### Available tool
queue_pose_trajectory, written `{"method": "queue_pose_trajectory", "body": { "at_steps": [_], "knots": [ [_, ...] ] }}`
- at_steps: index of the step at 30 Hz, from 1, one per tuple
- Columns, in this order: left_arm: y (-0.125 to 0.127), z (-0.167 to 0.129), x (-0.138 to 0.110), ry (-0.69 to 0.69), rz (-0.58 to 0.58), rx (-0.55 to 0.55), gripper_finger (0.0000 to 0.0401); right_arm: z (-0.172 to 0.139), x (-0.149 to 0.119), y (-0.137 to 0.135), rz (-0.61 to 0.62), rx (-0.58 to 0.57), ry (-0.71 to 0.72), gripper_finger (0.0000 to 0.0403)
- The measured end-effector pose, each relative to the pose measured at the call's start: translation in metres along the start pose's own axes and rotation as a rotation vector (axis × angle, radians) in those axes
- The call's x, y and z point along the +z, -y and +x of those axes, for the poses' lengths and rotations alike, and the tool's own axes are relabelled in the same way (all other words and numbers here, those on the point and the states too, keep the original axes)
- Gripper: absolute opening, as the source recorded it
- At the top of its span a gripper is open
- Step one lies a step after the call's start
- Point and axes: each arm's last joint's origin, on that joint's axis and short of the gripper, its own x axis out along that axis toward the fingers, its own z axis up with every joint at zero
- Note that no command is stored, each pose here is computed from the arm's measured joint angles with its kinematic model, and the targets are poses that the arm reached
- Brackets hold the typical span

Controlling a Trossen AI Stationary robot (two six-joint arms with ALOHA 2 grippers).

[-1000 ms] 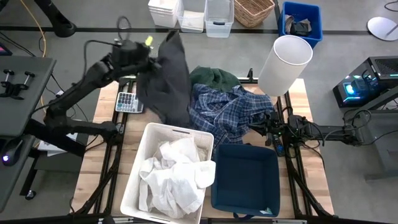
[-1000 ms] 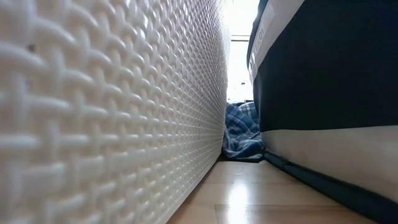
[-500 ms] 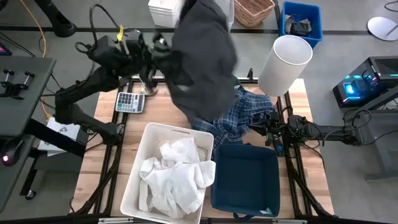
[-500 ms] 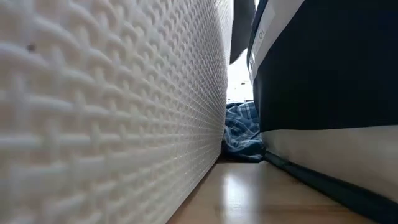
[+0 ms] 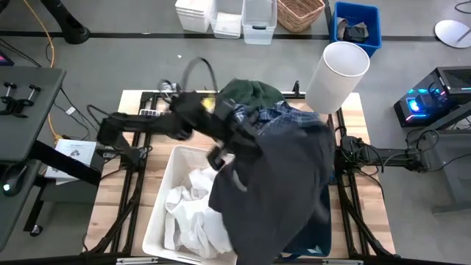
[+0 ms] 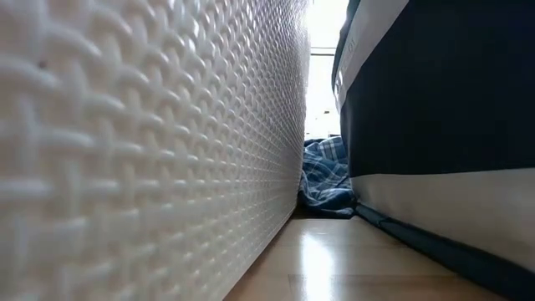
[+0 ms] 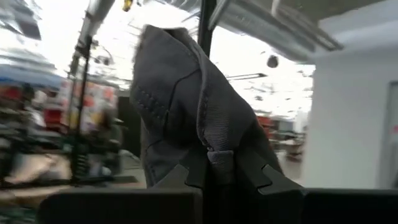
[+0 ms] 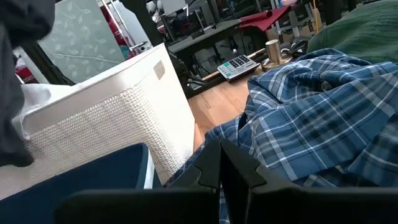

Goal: Sort clothes
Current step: Put the black shorts into the blue laundry bin

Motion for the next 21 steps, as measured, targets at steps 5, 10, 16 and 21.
{"method": "queue_pose_trajectory", "body": {
  "at_steps": [5,10,16,21],
  "knots": [
    [-0.01,0.02,-0.03,0.122,-0.019,-0.063,0.0022,0.0,0.0,0.0,0.0,0.0,0.0,0.0],
    [-0.021,0.029,-0.003,0.27,0.053,-0.088,0.0022,0.0,0.0,0.0,0.0,0.0,0.0,0.0],
    [-0.026,0.039,0.01,0.304,0.14,-0.135,0.0022,0.0,0.0,0.0,0.0,-0.001,0.0,0.0],
    [-0.038,0.049,-0.021,0.184,0.109,-0.093,0.0022,0.0,0.0,0.0,0.0,0.0,0.0,0.0]
  ]
}}
